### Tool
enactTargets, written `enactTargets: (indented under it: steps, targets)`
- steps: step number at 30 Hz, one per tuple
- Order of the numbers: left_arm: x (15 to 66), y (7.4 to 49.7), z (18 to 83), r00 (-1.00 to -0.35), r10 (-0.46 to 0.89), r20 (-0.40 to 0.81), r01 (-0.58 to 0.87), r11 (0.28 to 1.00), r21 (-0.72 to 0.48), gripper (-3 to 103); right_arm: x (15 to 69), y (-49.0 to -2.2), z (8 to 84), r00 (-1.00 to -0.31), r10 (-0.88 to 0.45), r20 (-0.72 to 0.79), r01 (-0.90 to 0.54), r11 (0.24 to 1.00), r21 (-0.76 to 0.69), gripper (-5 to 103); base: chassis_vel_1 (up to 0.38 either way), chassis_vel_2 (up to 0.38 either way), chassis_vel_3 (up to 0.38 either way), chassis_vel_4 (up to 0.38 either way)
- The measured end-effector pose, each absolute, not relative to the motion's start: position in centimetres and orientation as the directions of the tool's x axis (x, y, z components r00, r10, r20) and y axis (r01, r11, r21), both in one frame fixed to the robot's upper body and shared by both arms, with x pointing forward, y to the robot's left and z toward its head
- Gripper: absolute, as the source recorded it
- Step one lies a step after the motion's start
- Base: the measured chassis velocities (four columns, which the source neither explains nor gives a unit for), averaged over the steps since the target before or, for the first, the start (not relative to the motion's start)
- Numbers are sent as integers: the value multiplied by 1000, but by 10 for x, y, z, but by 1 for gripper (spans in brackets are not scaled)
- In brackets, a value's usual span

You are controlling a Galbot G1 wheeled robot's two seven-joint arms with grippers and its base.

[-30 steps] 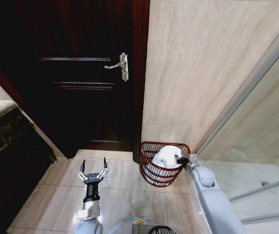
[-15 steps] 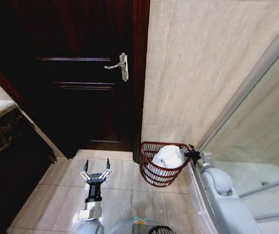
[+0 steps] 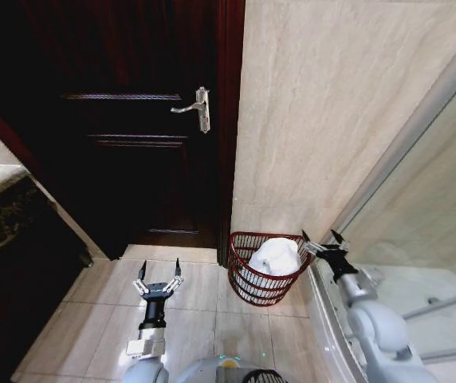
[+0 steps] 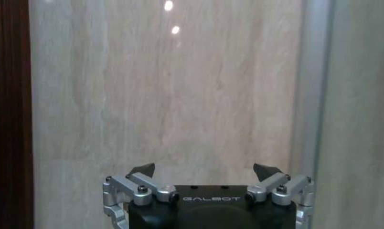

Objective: Discard the used towel into the hamper.

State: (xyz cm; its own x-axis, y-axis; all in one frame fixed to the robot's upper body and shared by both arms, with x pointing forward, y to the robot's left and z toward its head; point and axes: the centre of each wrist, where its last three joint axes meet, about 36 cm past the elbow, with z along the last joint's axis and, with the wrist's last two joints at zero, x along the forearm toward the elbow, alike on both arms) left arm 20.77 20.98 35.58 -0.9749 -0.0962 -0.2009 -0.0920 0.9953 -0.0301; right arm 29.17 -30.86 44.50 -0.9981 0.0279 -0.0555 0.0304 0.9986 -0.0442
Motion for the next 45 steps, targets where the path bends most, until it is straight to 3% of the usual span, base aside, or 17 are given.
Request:
enactTargets:
  steps: [13, 19, 28, 45]
  targets:
    - [216, 249, 379, -971, -126, -205, -127, 992, -9, 100, 213, -278, 433, -991, 91, -97, 97, 993, -64, 100, 0, 0, 0, 0]
    - [222, 264, 405, -971, -121, -208, -129, 991, 24, 100, 206, -273, 437, -988, 100, -116, 105, 994, -37, 100, 0, 0, 0, 0]
    - [226, 249, 411, -977, -83, -197, -85, 996, 3, 100, 195, -273, 436, -992, 53, -111, 57, 998, -38, 100, 0, 0, 0, 0]
    - [244, 252, 401, -984, -39, -172, -45, 998, 34, 100, 225, -267, 431, -994, 39, -97, 41, 999, -27, 100, 0, 0, 0, 0]
